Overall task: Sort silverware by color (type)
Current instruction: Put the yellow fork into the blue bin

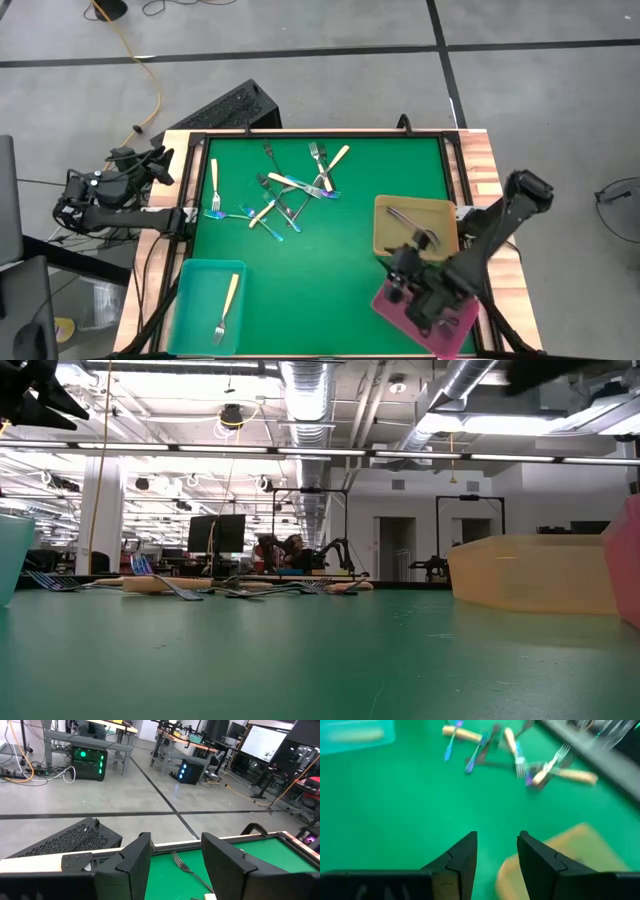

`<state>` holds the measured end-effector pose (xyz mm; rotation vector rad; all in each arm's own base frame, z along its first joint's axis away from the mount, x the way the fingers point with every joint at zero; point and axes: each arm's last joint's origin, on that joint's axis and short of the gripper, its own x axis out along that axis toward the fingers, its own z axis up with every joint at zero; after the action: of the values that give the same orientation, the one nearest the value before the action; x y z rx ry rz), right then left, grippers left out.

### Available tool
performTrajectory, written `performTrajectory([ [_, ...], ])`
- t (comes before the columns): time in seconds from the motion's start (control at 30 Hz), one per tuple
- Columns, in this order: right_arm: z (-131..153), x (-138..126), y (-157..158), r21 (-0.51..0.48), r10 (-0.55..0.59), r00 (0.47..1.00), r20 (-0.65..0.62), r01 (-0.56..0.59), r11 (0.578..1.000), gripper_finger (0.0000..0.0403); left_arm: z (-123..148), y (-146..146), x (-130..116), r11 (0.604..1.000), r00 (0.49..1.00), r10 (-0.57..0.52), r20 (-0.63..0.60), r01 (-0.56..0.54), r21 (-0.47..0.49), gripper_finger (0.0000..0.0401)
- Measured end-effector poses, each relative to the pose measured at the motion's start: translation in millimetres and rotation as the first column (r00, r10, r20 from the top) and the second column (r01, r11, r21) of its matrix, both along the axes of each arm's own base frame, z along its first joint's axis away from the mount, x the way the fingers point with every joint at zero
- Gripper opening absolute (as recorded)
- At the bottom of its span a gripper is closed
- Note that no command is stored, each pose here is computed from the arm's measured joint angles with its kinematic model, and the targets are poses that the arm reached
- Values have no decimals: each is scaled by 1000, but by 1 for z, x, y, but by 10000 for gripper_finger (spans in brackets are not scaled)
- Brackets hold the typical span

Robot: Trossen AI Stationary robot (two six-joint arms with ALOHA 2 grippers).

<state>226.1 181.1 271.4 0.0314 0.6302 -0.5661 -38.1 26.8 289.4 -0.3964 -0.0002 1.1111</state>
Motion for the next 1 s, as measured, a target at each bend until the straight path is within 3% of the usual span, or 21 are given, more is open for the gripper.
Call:
performTrajectory([
  [0.2, 8, 45, -31, -113, 47, 999, -9, -47, 992, 159, 0, 0, 0, 1000, 1000, 0, 0, 0, 0, 158],
  [0.33, 19, 79, -54, -125, 169, 985, 21, -165, 978, 159, 0, 0, 0, 1000, 1000, 1, 0, -1, 0, 158],
  [0.63, 41, 134, -104, -169, 502, 831, 241, -473, 865, 159, 0, 0, 0, 1000, 1000, 1, 0, -1, 0, 158],
  [0.73, 37, 157, -116, -229, 563, 750, 348, -514, 826, 159, 0, 0, 0, 1000, 1000, 1, 1, -1, 0, 158],
  [0.87, 10, 189, -128, -267, 598, 702, 386, -536, 801, 159, 0, 0, 0, 1000, 1000, 2, 1, -2, 0, 158],
  [1.0, -17, 218, -146, -251, 563, 752, 344, -504, 826, 159, 0, 0, 0, 1000, 1000, 1, 1, -1, 0, 158],
])
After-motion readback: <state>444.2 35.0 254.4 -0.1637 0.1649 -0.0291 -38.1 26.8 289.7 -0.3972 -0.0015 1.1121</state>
